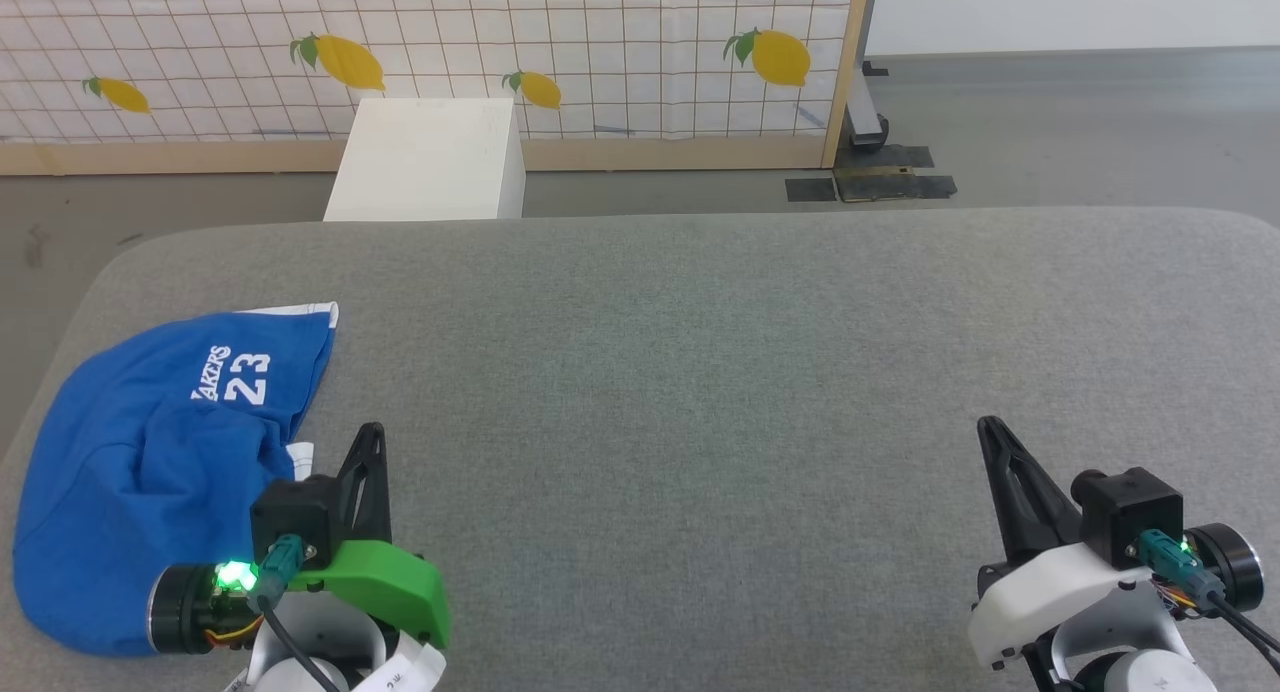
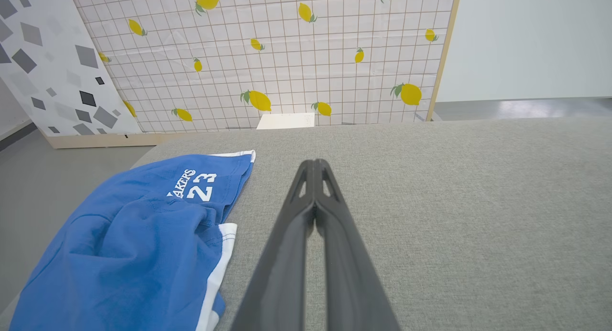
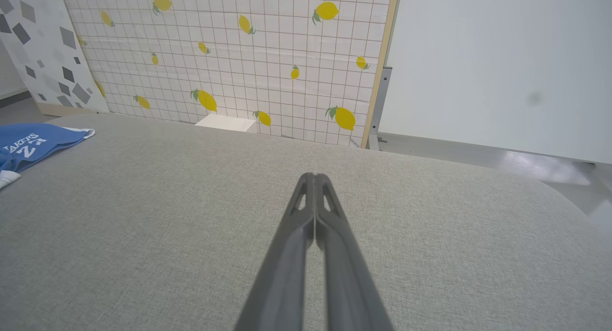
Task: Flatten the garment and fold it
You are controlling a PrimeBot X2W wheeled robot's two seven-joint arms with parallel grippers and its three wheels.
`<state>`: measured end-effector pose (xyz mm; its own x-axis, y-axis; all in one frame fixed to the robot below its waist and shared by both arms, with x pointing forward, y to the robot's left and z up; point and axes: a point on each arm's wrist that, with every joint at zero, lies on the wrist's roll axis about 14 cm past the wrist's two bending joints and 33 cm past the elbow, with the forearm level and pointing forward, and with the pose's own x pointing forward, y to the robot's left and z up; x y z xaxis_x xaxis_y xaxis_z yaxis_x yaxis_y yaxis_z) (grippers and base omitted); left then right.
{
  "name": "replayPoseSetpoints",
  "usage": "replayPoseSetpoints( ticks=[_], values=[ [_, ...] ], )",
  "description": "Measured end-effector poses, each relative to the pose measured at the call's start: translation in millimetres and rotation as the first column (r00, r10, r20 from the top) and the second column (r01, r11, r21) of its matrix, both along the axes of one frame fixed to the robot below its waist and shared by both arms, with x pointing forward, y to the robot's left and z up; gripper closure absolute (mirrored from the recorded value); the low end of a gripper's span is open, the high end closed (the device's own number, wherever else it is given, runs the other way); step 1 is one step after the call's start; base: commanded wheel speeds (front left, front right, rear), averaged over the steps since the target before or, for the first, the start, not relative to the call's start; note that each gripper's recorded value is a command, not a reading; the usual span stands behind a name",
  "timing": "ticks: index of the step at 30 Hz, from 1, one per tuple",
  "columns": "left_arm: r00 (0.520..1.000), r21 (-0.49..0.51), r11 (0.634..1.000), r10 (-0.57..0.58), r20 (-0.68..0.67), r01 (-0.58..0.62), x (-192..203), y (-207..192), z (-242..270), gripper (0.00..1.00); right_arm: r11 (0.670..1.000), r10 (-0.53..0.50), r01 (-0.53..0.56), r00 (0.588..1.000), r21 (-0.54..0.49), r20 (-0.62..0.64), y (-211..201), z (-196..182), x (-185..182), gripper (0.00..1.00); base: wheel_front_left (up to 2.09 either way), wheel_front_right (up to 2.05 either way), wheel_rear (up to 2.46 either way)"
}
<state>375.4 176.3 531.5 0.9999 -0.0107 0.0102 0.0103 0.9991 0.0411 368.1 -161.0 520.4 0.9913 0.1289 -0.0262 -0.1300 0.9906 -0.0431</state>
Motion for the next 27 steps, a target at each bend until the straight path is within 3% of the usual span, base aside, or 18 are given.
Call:
replayPoseSetpoints(
  ticks=[5, 6, 27],
  values=[
    [1.0, 0.0, 1.0, 0.0, 0.0, 0.0, 0.0, 0.0, 0.0, 1.0, 1.0, 0.0, 0.0, 1.0, 0.0, 0.0, 0.0, 0.0, 0.0, 1.0, 0.0, 0.0, 0.0],
    [1.0, 0.0, 1.0, 0.0, 0.0, 0.0, 0.0, 0.0, 0.0, 0.0, 1.0, 0.0, 0.0, 1.0, 0.0, 0.0, 0.0, 0.0, 0.0, 0.0, 0.0, 0.0, 0.0],
    [1.0, -0.022, 1.0, -0.009, 0.006, 0.009, -0.7, -6.3, -3.0, 0.0, 1.0, 0.003, -0.003, 1.0, 0.005, 0.019, 0.6, 1.3, 0.3, 0.0, 0.0, 0.0, 0.0]
  ],
)
